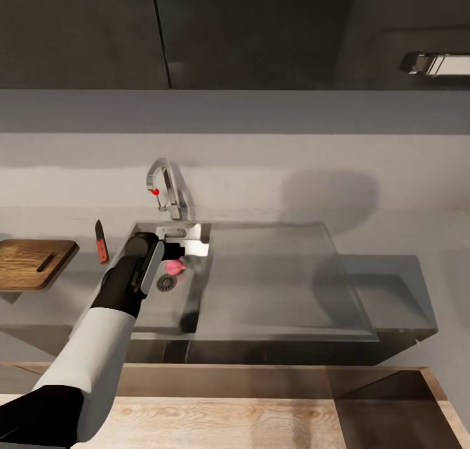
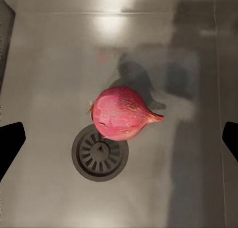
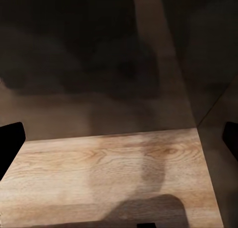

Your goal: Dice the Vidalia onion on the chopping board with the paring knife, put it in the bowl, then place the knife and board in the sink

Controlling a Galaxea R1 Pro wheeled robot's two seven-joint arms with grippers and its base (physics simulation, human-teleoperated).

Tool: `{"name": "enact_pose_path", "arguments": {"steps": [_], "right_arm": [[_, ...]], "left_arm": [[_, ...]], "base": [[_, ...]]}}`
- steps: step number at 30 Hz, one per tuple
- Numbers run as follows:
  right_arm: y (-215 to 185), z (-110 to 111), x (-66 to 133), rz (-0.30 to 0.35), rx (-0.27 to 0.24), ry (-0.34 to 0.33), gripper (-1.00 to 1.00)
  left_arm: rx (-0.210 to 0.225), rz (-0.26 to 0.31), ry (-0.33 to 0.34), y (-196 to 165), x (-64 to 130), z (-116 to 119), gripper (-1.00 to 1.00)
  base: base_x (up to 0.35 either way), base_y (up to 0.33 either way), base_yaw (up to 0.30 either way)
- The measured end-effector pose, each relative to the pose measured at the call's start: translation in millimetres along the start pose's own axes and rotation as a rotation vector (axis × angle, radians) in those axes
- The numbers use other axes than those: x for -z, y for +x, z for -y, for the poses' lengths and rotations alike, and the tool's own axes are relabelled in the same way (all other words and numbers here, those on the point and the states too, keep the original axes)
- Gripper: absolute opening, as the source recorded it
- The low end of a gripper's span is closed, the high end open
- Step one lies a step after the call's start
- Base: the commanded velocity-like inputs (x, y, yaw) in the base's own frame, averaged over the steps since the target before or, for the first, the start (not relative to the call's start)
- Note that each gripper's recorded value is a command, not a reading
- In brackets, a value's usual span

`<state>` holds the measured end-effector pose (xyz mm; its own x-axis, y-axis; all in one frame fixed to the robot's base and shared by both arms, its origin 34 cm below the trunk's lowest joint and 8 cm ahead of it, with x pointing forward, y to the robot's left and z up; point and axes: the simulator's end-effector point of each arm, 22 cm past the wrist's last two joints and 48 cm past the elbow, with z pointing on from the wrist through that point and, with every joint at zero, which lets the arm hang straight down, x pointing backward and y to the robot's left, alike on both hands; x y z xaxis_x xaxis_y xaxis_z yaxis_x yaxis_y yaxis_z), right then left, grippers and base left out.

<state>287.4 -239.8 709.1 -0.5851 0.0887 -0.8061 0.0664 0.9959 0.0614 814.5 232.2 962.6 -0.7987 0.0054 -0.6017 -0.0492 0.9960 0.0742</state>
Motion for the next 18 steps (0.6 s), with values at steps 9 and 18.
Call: {"name": "enact_pose_path", "arguments": {"steps": [9, 18], "right_arm": [[-0.5, -2.8, 0.0, 0.002, 0.002, -0.014, 1.00], [-0.2, -4.0, 0.2, 0.001, -0.001, -0.013, 1.00]], "left_arm": [[0.000, -0.003, -0.001, 1.1, -0.7, -0.2, 1.00], [0.000, -0.005, 0.000, 2.0, -1.1, -0.1, 1.00]], "base": [[0.005, 0.000, 0.000], [0.158, 0.000, 0.000]]}}
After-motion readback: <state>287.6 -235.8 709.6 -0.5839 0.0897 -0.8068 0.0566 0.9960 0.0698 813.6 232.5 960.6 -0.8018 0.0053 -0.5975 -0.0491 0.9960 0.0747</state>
